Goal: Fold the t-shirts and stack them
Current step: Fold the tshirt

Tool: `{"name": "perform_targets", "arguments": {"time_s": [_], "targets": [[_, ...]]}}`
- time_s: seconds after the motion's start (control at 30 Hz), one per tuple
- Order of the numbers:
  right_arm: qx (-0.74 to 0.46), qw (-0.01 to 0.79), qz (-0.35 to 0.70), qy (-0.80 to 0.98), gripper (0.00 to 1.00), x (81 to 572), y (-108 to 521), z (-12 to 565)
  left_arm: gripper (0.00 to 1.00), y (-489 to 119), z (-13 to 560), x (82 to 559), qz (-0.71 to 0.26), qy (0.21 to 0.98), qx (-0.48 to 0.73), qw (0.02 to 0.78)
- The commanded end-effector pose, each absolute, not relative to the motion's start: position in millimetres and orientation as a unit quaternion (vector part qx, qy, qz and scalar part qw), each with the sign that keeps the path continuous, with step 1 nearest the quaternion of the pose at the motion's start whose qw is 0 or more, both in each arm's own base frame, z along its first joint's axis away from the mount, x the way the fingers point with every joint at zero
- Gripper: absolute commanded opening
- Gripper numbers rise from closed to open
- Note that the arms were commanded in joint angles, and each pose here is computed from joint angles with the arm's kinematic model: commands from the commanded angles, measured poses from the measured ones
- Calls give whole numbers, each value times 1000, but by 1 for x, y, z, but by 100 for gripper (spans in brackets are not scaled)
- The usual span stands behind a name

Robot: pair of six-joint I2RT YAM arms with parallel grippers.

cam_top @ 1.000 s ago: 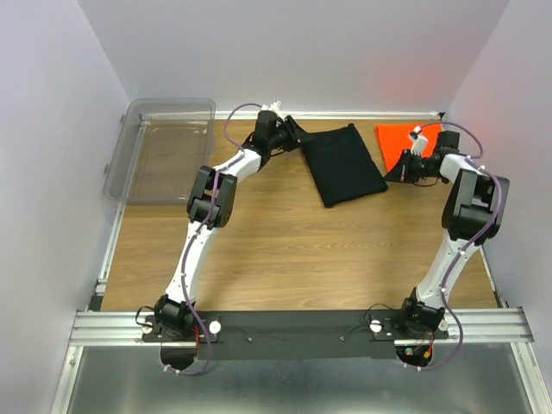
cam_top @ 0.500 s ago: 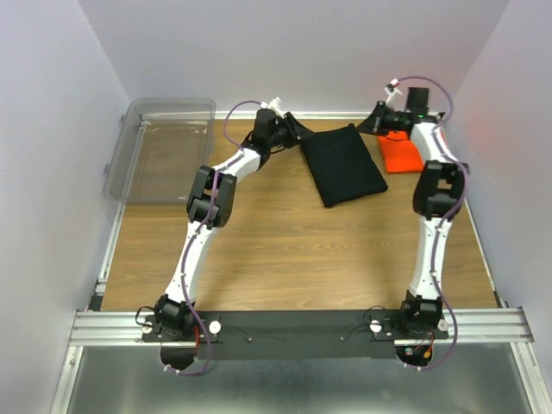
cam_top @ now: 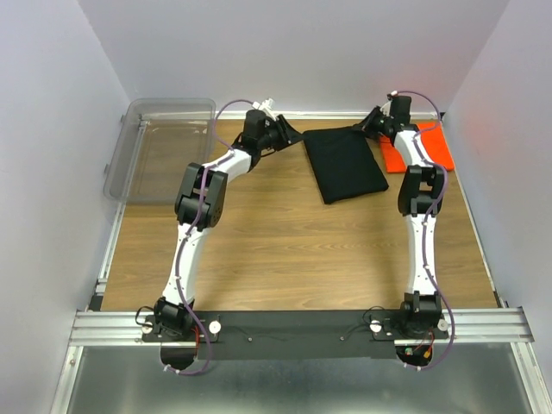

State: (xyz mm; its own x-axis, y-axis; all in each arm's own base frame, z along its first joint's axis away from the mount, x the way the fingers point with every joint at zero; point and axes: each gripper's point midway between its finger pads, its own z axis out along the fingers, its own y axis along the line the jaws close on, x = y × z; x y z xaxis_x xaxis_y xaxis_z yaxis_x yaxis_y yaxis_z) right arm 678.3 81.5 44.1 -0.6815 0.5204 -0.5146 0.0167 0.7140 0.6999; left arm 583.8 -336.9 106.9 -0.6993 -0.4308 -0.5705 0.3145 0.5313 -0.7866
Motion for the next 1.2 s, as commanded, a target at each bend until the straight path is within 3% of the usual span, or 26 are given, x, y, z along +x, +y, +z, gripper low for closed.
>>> {"name": "perform_targets", "arguments": {"time_s": [0.0,0.1,0.2,0.23,0.37,0.4,0.47,0.5,0.63,0.9,1.17], "targets": [[201,397,314,839,14,694,62,46,47,-335,156,579,-490,758,15,429],[192,398,326,836,14,694,65,54,47,-336,150,579,-492,762,13,422],[87,399,391,825,17,678,88,93,47,-339,146,581,-496,762,10,416],[-14,406,435,804,19,659,107,129,47,-340,147,581,-498,761,12,417],[-150,408,469,769,26,596,128,187,47,-351,154,585,-507,754,24,417],[-146,373,482,779,26,573,132,162,47,-353,155,584,-508,753,27,417],[-186,358,512,759,25,535,150,184,47,-355,155,582,-509,753,30,415],[-178,310,545,758,23,505,159,163,46,-356,156,580,-510,752,33,416],[-174,232,593,751,19,448,186,139,45,-359,161,575,-512,750,36,417],[-138,173,603,766,18,421,191,94,44,-392,146,577,-547,742,35,387],[-75,146,546,822,15,423,183,48,43,-404,105,594,-559,751,-33,350]]}}
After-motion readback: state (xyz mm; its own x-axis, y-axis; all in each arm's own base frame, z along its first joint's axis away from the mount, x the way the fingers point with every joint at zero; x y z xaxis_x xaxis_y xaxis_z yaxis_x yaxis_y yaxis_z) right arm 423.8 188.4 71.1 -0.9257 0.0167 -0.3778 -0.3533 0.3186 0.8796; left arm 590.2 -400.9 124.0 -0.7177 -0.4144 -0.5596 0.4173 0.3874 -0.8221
